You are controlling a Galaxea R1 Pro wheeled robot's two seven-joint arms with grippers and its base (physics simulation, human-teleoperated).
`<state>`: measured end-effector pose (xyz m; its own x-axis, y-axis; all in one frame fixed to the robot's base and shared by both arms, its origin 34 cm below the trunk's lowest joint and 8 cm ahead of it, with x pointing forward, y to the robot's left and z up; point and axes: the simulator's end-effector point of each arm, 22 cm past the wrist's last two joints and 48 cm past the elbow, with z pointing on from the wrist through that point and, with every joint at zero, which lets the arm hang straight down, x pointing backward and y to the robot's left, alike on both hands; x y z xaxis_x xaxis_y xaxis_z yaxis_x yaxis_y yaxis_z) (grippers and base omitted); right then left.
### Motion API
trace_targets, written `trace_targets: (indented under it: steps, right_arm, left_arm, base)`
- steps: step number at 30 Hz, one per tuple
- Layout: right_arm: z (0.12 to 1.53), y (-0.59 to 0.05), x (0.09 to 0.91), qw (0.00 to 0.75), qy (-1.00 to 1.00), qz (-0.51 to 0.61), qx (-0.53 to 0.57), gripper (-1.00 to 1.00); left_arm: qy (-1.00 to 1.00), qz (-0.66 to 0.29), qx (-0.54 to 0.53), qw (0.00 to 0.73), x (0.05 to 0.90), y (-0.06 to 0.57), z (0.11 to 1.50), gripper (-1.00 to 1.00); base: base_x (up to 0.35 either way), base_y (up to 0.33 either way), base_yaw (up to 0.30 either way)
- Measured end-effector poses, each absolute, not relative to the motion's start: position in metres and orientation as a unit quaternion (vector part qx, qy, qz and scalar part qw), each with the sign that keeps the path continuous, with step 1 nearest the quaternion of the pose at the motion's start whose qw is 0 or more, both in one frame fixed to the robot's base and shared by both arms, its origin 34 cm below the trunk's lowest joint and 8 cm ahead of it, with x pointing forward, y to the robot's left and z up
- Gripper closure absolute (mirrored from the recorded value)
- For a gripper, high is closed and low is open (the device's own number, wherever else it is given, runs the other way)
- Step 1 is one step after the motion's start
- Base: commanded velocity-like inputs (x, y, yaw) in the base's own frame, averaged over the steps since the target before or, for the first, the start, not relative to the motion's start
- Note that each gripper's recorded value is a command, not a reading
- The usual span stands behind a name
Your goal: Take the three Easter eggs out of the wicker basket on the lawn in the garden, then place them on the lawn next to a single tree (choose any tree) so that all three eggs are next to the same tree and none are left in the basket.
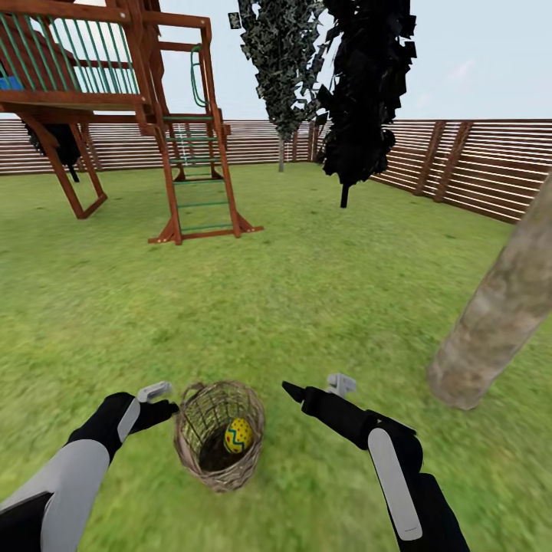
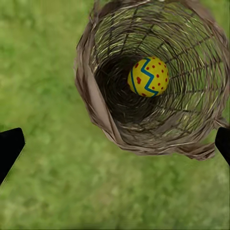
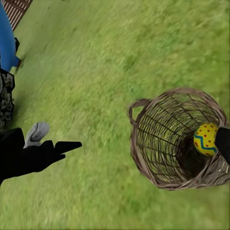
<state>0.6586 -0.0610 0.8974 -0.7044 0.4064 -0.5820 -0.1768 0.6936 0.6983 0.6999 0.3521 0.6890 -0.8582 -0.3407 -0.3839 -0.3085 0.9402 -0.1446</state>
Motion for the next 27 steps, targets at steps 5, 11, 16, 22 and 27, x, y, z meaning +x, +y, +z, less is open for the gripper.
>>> trace_targets:
  steps: [5,11,16,22,27]
  right_arm:
    - [0.899,-0.062,0.659,0.38,0.838,0.385,0.068,-1.0]
    - [0.901,-0.061,0.659,0.382,0.837,0.386,0.067,-1.0]
    - [0.904,-0.061,0.659,0.384,0.836,0.386,0.066,-1.0]
    - [0.908,-0.061,0.658,0.387,0.835,0.386,0.065,-1.0]
    - [0.911,-0.061,0.658,0.389,0.834,0.386,0.063,-1.0]
  left_arm:
    - [0.963,-0.039,-0.169,0.207,0.701,0.352,0.69,-1.0]
    - [0.962,-0.04,-0.168,0.21,0.702,0.352,0.693,-1.0]
    - [0.961,-0.039,-0.167,0.218,0.706,0.354,0.7,-1.0]
    - [0.958,-0.037,-0.165,0.23,0.713,0.356,0.709,-1.0]
    - [0.957,-0.037,-0.165,0.234,0.715,0.356,0.713,-1.0]
  base:
    - [0.071,0.277,-0.132]
    - [0.009,0.15,-0.197]
    - [0.001,0.018,-0.206]
    - [0.0,0.002,-0.207]
    - [0.0,0.0,-0.207]
